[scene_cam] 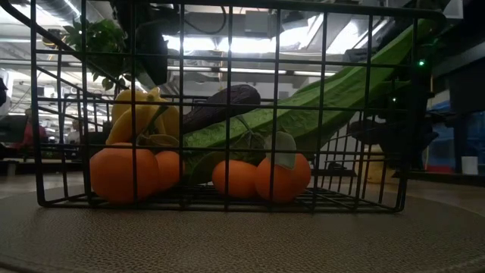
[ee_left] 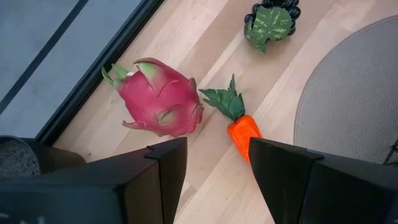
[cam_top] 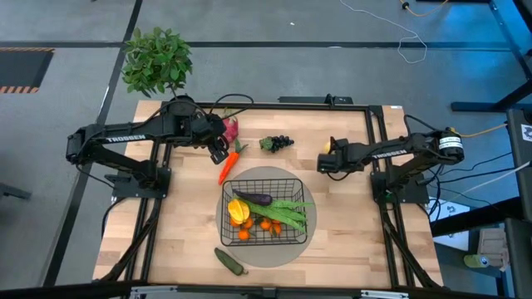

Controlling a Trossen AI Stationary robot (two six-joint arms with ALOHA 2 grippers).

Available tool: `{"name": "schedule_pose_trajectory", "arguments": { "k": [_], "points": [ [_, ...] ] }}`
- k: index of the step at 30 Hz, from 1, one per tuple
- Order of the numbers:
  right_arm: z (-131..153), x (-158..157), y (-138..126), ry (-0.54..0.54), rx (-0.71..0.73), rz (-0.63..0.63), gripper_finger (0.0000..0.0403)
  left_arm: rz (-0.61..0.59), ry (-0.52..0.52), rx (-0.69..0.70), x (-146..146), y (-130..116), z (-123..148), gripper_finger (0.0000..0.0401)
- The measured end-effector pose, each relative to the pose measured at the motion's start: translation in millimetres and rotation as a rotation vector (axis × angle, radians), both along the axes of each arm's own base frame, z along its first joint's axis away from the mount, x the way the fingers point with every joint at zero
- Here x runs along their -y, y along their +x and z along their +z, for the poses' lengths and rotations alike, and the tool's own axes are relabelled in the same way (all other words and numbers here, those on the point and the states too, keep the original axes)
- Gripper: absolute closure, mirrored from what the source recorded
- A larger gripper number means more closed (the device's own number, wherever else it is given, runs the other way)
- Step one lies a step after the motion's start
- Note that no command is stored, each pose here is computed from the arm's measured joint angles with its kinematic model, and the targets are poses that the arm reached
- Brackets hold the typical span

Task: Build produce basket
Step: Put the pear into the black basket

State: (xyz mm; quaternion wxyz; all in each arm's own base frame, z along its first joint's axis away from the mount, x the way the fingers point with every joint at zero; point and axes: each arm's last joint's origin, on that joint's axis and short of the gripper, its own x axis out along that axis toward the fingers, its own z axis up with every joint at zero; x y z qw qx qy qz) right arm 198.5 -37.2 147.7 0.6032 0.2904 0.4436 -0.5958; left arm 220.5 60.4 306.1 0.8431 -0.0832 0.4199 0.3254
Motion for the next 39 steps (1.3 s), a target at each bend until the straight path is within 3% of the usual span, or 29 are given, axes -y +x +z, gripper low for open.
{"name": "schedule_pose_trajectory", "arguments": {
  "k": [13,21,27,31,39],
  "points": [
    [0,24,-9,-0.209,-0.059,-0.076,0.0268,0.000,0.000,0.000,0,0,0,0.0239],
    [27,20,-2,-0.098,-0.130,-0.065,0.0268,0.000,0.000,0.000,0,0,0,0.0239],
    [33,-2,17,0.178,-0.001,0.048,0.0268,0.001,0.000,0.001,0,0,0,0.0239],
    [27,-11,20,0.131,0.033,0.104,0.0268,0.001,0.000,0.001,0,0,0,0.0239],
    [-8,-13,-1,0.103,0.048,-0.004,0.0268,0.001,0.000,0.000,0,0,0,0.0239]
  ]
}}
